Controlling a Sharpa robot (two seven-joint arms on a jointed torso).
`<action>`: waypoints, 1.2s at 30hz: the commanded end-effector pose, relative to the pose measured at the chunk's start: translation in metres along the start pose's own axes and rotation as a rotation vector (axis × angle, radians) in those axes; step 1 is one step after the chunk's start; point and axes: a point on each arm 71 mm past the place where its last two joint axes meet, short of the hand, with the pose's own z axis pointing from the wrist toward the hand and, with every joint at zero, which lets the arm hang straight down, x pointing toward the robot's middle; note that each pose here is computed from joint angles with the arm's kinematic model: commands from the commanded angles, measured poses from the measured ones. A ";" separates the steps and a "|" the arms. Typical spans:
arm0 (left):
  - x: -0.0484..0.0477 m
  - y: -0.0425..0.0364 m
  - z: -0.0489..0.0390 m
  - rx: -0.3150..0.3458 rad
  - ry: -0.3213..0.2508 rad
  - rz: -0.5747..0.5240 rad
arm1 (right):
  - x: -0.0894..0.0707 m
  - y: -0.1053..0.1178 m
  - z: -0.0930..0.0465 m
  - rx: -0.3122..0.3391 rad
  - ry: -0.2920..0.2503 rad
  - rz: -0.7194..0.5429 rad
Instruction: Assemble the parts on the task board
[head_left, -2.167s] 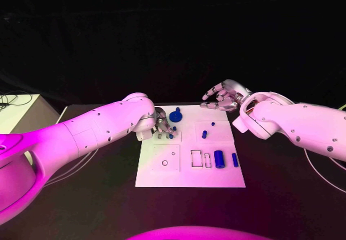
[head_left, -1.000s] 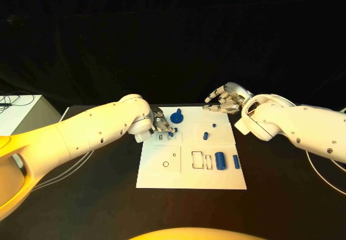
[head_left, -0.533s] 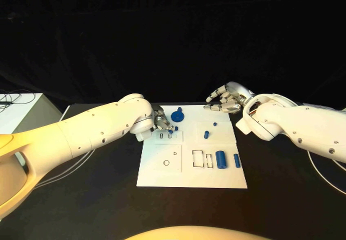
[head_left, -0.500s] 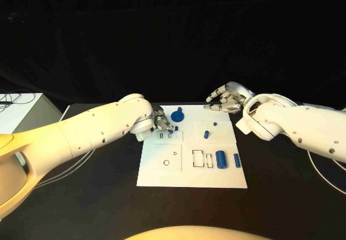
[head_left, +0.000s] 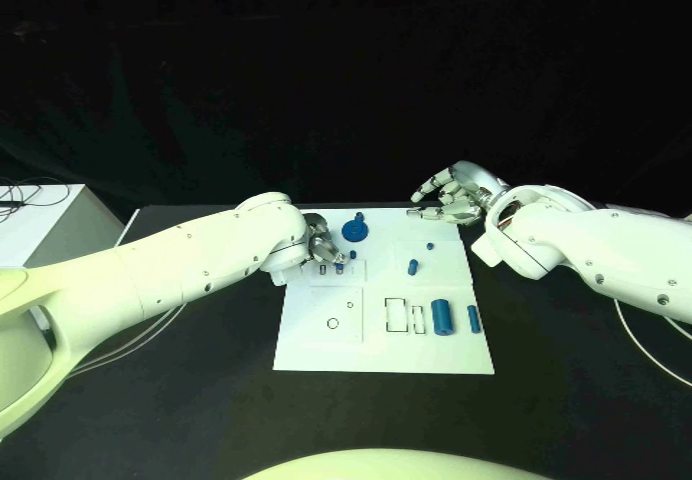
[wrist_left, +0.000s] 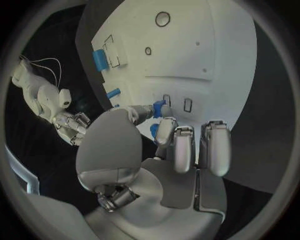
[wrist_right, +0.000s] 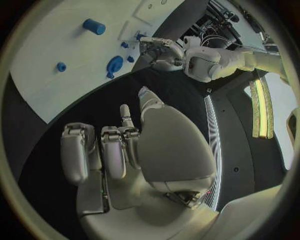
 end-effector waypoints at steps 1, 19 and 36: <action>0.0014 -0.0022 -0.0002 0.010 -0.010 0.014 | 0.001 0.001 0.000 -0.011 0.012 -0.010; 0.0060 -0.0010 0.0006 0.011 0.006 0.038 | 0.001 0.000 -0.001 -0.010 0.011 -0.011; 0.0065 0.0017 0.0000 0.007 0.026 0.059 | 0.001 0.000 -0.001 -0.009 0.012 -0.011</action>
